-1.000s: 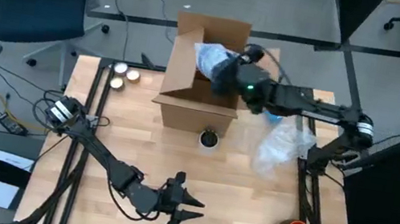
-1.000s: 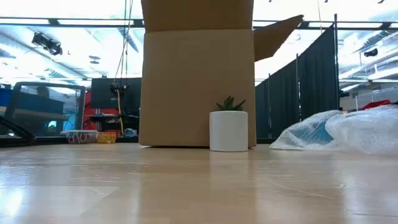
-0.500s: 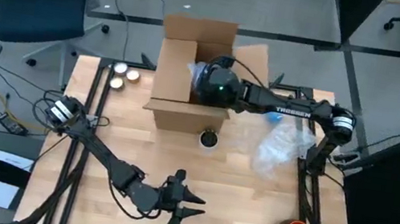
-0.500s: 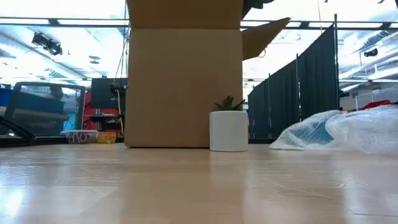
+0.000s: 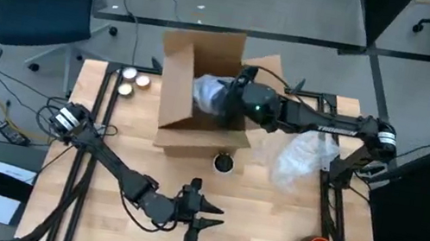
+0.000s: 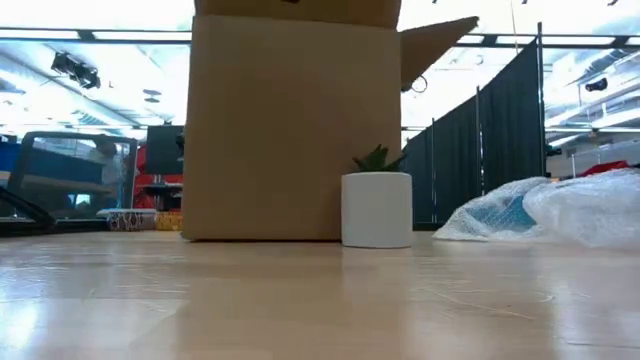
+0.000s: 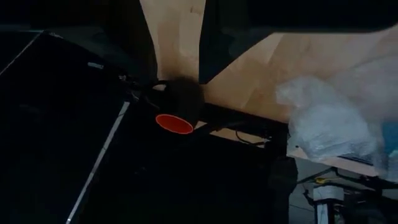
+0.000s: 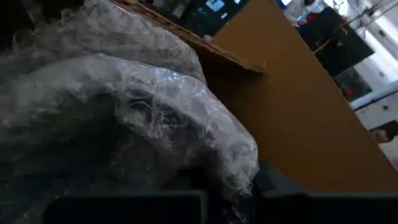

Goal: Wrap mug
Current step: Put the wrapped blue cup into the cardboard box

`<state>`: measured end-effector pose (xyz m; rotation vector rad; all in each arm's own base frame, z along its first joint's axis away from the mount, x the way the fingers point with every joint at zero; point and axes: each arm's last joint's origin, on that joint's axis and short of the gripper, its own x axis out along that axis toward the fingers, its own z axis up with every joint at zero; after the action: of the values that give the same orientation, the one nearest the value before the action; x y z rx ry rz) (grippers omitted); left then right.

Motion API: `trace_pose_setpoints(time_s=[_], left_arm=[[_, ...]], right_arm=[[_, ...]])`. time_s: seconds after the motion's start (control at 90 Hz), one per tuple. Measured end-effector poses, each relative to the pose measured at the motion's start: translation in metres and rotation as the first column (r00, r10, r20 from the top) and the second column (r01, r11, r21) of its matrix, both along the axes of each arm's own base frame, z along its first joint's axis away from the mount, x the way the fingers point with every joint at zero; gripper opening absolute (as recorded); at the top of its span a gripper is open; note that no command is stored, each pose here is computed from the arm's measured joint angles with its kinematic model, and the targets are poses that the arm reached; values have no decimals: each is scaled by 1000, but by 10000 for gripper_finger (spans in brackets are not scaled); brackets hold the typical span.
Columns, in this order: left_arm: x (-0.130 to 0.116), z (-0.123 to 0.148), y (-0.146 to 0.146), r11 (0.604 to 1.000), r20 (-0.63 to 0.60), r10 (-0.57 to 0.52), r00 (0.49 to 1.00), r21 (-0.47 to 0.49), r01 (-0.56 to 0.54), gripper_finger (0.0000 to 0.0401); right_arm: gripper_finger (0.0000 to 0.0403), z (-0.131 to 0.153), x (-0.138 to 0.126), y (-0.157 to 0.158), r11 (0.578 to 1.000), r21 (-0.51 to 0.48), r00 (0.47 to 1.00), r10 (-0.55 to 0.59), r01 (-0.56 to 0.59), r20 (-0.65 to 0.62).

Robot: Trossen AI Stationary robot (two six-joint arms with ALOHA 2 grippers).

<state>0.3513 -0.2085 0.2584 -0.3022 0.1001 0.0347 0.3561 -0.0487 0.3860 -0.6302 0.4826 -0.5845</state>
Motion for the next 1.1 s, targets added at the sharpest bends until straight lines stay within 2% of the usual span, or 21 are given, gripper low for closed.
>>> trace_pose_setpoints(time_s=[0.189, 0.433, 0.6, 0.7, 0.889, 1.1], left_arm=[[0, 0, 0, 1000, -2, -1, 1000, 1, 1, 105], [0, 0, 0, 1000, -2, -1, 1000, 1, 1, 106], [3, -1, 5, 1000, -3, 13, 1000, 2, -13, 105], [6, -1, 9, 1000, 7, 27, 1000, -5, -27, 106], [7, 0, 10, 1000, 16, 30, 999, -10, -30, 105], [7, 0, 11, 999, 12, 31, 999, -8, -31, 105]], right_arm=[[3, -14, 2, -11, 974, 199, 993, 114, -110, -8], [3, -29, 2, -22, 948, 313, 996, 73, -55, -45], [3, -39, 6, -21, 862, 466, 970, 242, -200, -32], [3, -45, 10, -19, 811, 532, 956, 294, -241, -15], [3, -65, 15, -25, 802, 572, 960, 268, -176, -81], [3, -94, 18, -34, 743, 669, 968, 190, -31, -166]])
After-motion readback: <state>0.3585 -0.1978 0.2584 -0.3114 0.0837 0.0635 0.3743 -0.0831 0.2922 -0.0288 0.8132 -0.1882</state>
